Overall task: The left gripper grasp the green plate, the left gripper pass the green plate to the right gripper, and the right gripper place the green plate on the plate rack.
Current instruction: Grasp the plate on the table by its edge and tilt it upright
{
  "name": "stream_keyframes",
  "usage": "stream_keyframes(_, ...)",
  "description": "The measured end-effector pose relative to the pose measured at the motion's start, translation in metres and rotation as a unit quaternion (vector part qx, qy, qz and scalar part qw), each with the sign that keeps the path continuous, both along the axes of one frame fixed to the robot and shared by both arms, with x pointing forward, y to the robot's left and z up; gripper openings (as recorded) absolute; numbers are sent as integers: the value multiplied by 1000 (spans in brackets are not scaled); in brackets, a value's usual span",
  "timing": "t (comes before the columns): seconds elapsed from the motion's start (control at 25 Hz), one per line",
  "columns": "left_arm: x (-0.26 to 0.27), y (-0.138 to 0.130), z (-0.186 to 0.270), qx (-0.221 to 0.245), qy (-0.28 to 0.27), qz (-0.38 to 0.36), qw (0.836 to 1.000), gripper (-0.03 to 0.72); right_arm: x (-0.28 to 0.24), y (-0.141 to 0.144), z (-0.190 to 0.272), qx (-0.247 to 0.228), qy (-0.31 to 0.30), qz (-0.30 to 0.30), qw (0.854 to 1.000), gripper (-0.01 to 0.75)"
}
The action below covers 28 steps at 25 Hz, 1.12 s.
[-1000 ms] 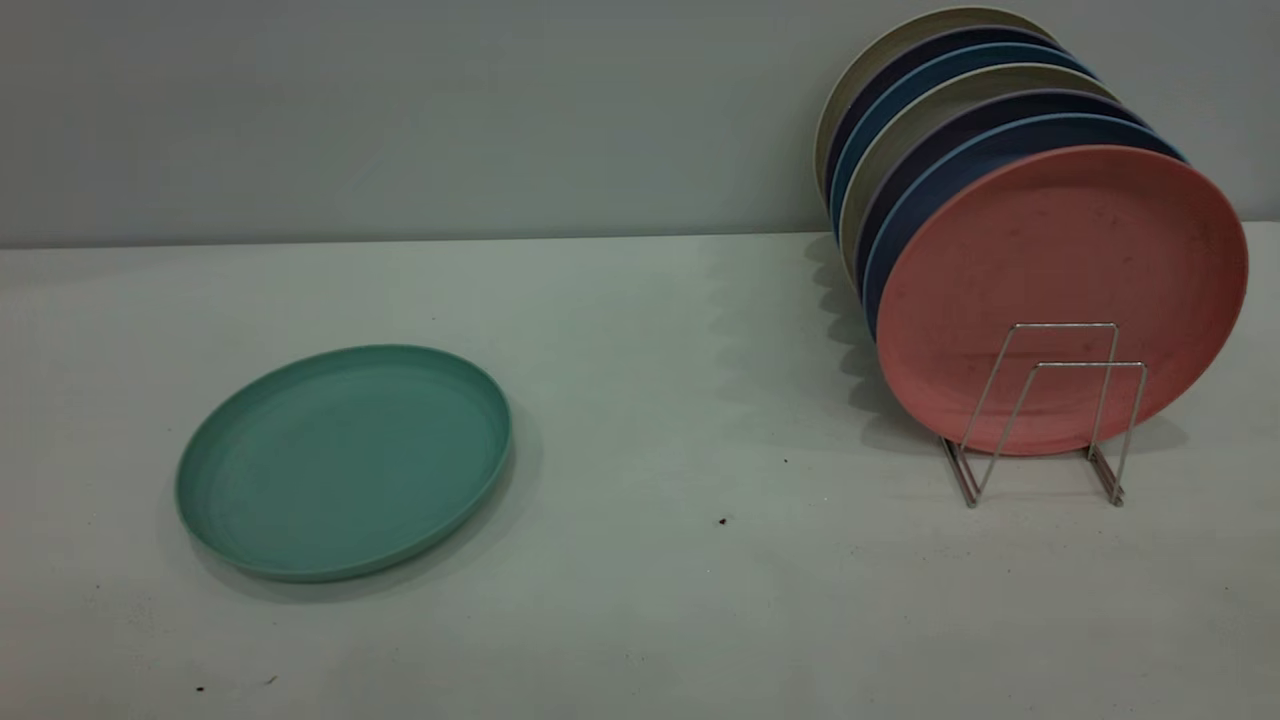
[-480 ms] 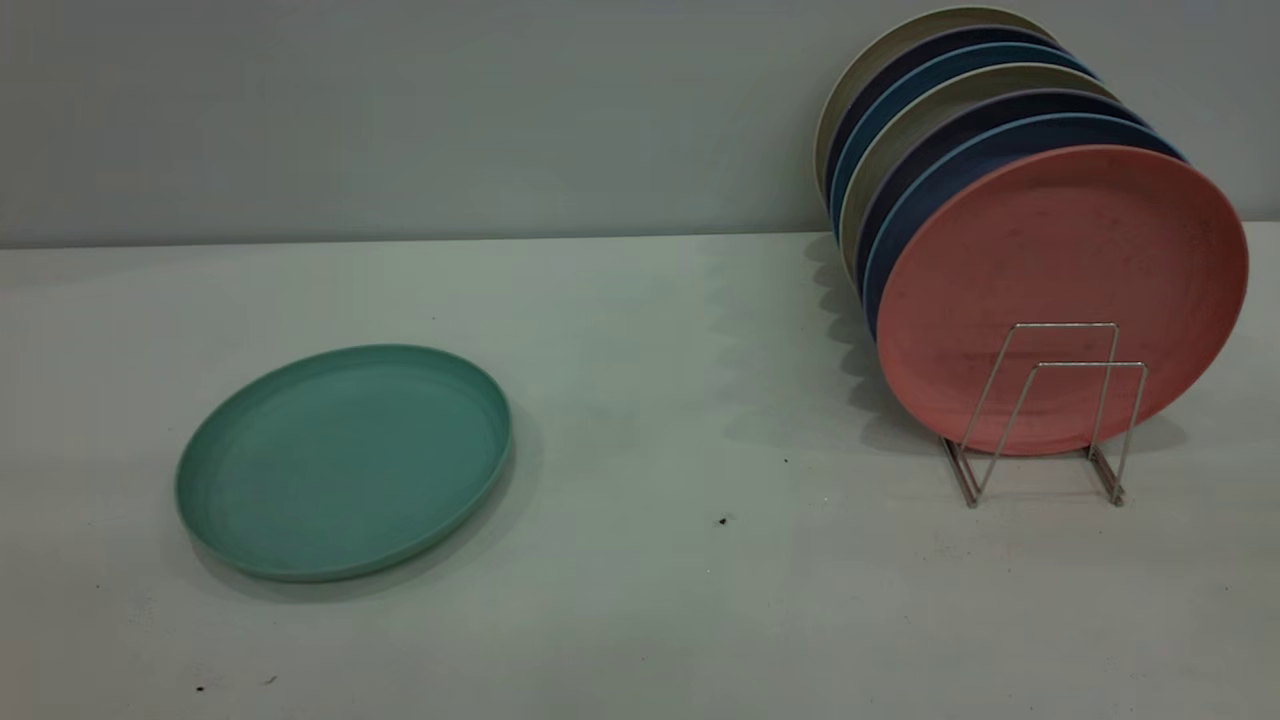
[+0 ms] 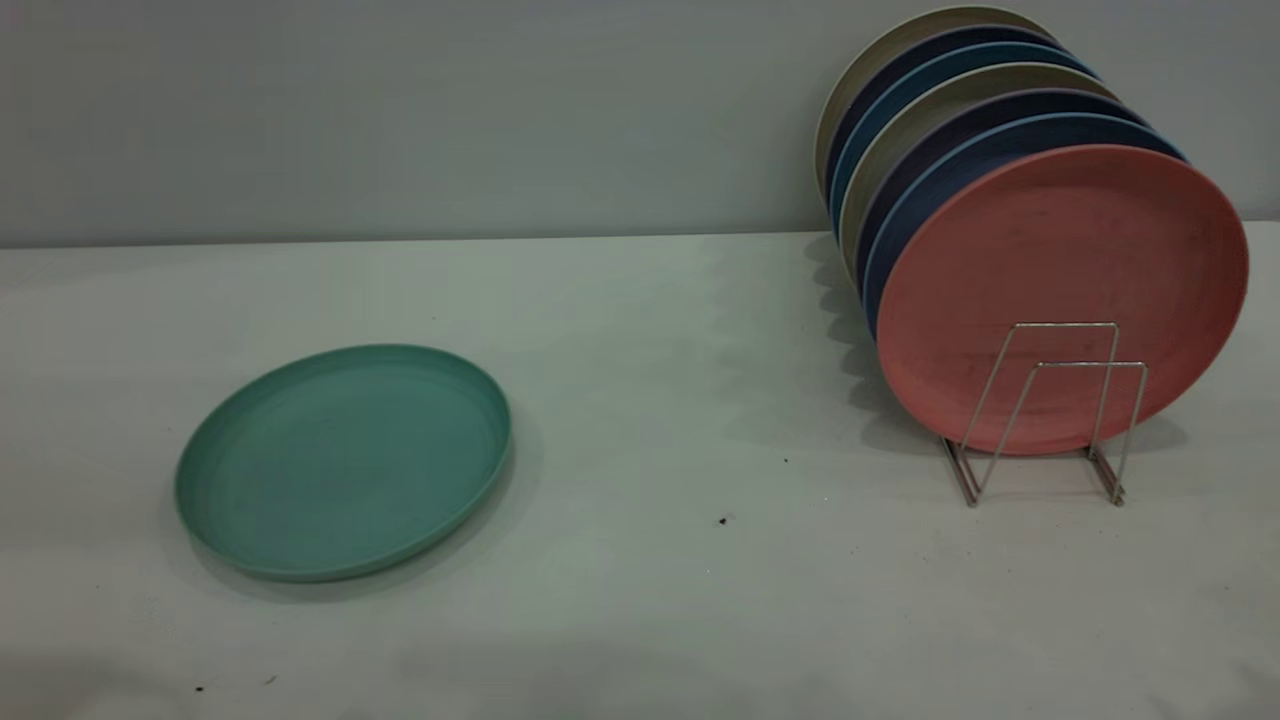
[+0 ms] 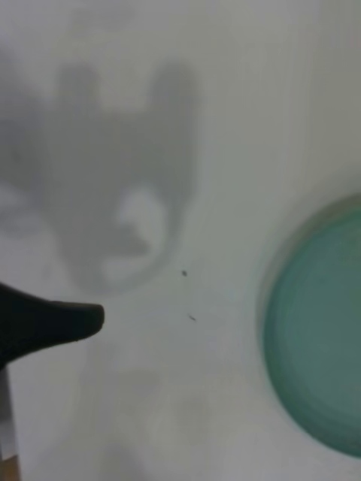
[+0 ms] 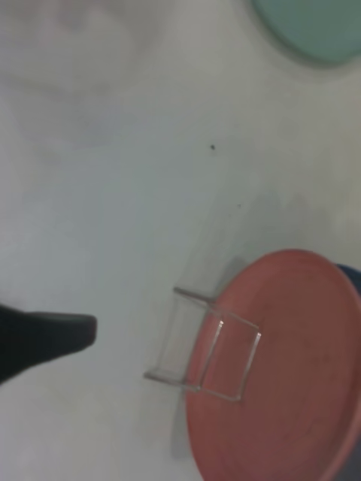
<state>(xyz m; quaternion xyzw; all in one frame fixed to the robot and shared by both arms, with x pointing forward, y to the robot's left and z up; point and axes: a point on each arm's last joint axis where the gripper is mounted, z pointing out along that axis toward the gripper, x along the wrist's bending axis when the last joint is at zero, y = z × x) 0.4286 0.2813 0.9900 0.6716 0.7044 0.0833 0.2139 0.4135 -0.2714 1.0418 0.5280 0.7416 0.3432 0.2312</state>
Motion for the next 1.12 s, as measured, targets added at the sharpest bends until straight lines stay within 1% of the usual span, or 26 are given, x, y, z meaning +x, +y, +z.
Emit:
stream_keyframes(0.04,10,-1,-2,-4,0,-2,1000,553,5,0,-4,4,5,-3,1000,483)
stream_keyframes(0.2,51,-5,-21,-14,33,-8,999,544,21,2,-17,10,24,1,1000,483)
stream_keyframes(0.36,85,-8,-51,-26,67,-8,997,532,31,4,-25,16,33,9,999,483)
stream_keyframes(0.52,107,0,-77,-47,90,20,995,529,34,6,-28,22,35,16,999,483)
stream_keyframes(0.64,115,16,-94,-70,103,54,991,527,34,6,-28,24,33,17,999,483)
stream_keyframes(0.76,118,26,-106,-92,107,64,988,527,34,6,-28,25,32,17,999,483)
stream_keyframes(0.96,123,26,-125,-118,108,78,984,527,34,6,-27,25,31,18,999,483)
stream_keyframes(1.12,124,27,-142,-118,118,95,981,526,34,6,-27,25,31,18,999,483)
